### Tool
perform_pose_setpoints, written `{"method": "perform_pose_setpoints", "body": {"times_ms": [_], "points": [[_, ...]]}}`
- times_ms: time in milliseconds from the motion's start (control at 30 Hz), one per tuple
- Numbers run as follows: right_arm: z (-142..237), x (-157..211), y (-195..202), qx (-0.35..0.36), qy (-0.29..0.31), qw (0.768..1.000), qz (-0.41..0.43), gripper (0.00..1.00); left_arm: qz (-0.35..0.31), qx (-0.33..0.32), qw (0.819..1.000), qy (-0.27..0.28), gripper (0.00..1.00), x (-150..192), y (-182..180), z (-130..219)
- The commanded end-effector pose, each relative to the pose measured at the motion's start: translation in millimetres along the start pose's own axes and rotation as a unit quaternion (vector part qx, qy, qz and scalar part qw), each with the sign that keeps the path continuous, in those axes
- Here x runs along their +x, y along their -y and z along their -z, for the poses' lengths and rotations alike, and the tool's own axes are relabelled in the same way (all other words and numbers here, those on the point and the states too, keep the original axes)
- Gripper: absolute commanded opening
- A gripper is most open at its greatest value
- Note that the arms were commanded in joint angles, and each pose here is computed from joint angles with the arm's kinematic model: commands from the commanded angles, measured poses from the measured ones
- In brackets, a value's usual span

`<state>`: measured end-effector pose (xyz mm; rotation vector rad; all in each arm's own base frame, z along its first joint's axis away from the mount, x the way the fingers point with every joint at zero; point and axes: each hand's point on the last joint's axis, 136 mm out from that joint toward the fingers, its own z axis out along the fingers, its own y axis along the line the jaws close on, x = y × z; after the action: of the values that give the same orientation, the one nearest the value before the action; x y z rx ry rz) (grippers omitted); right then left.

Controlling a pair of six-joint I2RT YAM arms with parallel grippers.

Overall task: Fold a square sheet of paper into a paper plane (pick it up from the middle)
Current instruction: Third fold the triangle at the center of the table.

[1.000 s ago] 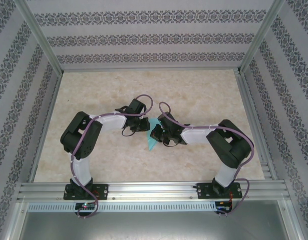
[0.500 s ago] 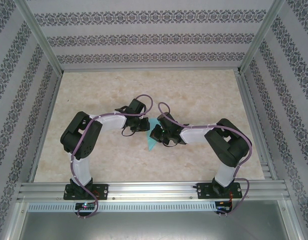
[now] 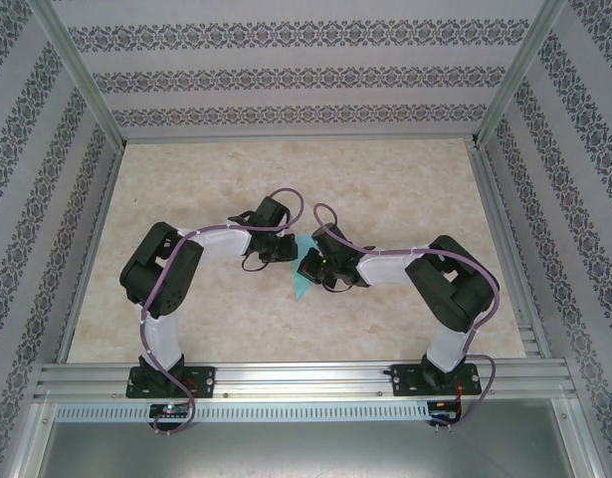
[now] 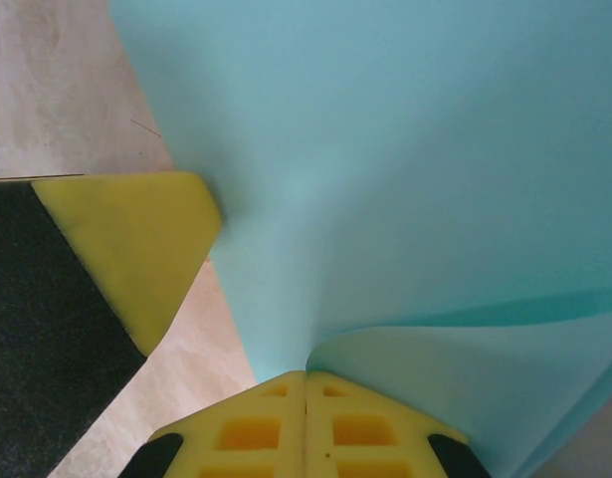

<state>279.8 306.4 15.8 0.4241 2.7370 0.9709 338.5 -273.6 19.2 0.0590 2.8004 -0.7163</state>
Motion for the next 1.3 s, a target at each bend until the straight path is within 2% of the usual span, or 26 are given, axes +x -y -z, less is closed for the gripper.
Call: {"method": "perform_pose_setpoints", "body": {"times_ms": [0, 467, 600, 733, 867, 1067, 1267], "points": [[4, -9, 1, 0.008, 0.016, 1.000, 0.007, 0.04, -0.001, -0.021, 0.999, -0.024, 0.13, 12, -14, -6], [0, -5, 5, 0.019, 0.010, 1.000, 0.008, 0.06, -0.001, -0.018, 1.000, -0.024, 0.13, 10, -12, -5], [-2, -4, 8, 0.024, 0.006, 1.000, 0.005, 0.13, 0.003, -0.015, 1.000, -0.015, 0.14, 4, -7, 3], [-4, -2, 10, 0.026, 0.001, 1.000, 0.004, 0.25, 0.029, -0.008, 0.999, 0.022, 0.17, -16, -9, 27], [-6, -1, 10, 0.025, -0.002, 1.000, 0.005, 0.31, 0.069, 0.001, 0.996, 0.060, 0.17, -32, -24, 54], [-6, 1, 9, 0.023, -0.006, 1.000, 0.008, 0.42, 0.081, 0.011, 0.994, 0.069, 0.18, -31, -34, 74], [-5, 2, 10, 0.024, -0.005, 1.000, 0.008, 0.41, 0.075, 0.046, 0.995, 0.054, 0.19, -23, -23, 74]]}}
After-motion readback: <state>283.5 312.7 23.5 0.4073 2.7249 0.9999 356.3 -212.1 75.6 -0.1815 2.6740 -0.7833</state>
